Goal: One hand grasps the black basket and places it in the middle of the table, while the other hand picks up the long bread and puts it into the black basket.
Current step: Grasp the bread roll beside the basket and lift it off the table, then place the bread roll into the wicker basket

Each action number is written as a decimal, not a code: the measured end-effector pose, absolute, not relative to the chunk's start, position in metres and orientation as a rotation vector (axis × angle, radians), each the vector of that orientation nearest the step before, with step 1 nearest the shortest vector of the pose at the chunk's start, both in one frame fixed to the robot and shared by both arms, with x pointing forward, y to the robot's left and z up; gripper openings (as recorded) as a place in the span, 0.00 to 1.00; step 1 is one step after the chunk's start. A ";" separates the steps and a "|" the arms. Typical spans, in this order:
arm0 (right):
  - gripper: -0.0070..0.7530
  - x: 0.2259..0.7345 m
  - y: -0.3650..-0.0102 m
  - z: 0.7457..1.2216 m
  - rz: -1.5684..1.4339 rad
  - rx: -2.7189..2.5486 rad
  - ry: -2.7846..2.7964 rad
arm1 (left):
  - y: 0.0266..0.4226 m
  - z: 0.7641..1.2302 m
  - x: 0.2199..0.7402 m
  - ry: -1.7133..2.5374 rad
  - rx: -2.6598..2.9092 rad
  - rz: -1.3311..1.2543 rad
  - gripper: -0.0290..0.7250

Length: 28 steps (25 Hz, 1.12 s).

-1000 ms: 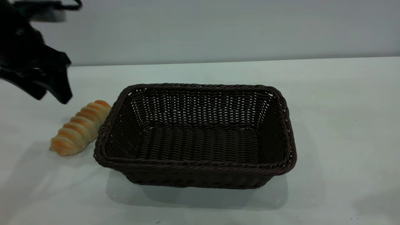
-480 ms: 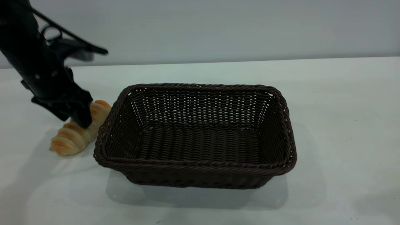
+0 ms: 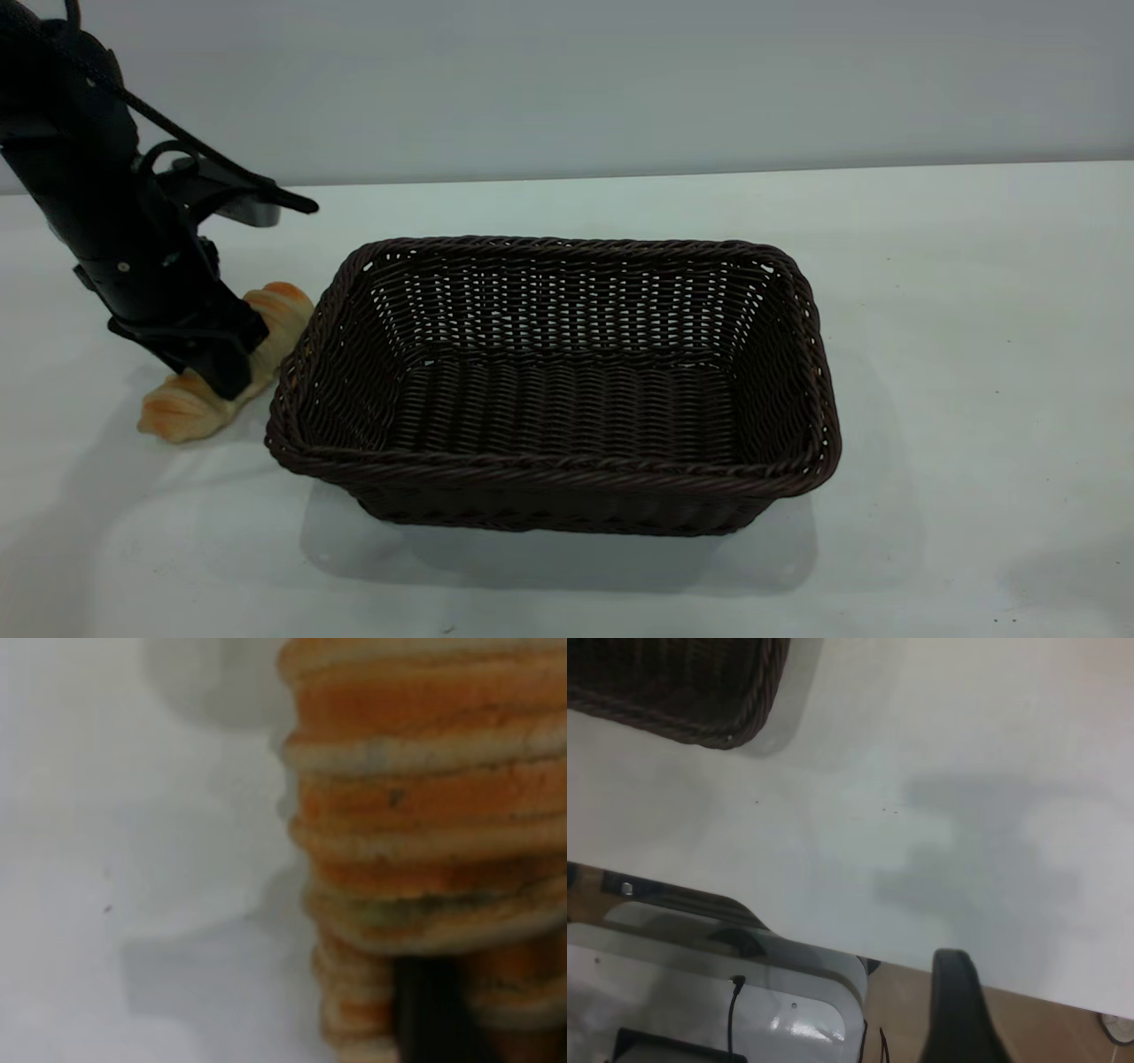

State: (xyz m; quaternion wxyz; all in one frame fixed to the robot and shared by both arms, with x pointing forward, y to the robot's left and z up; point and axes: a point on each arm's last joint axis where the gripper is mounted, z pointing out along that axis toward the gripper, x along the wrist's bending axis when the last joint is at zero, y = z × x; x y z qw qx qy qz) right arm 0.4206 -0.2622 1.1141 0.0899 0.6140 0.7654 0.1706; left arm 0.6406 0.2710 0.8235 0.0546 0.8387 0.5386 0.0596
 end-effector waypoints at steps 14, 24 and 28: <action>0.68 0.421 -0.262 1.114 0.506 1.825 2.276 | 0.269 0.956 0.638 1.746 2.206 0.460 0.16; 0.68 0.421 -0.262 1.114 0.506 1.826 2.275 | 0.191 0.979 0.605 1.448 2.343 0.152 0.16; 0.68 0.421 -0.262 1.114 0.506 1.826 2.275 | 0.161 0.978 0.593 1.337 2.359 0.033 0.16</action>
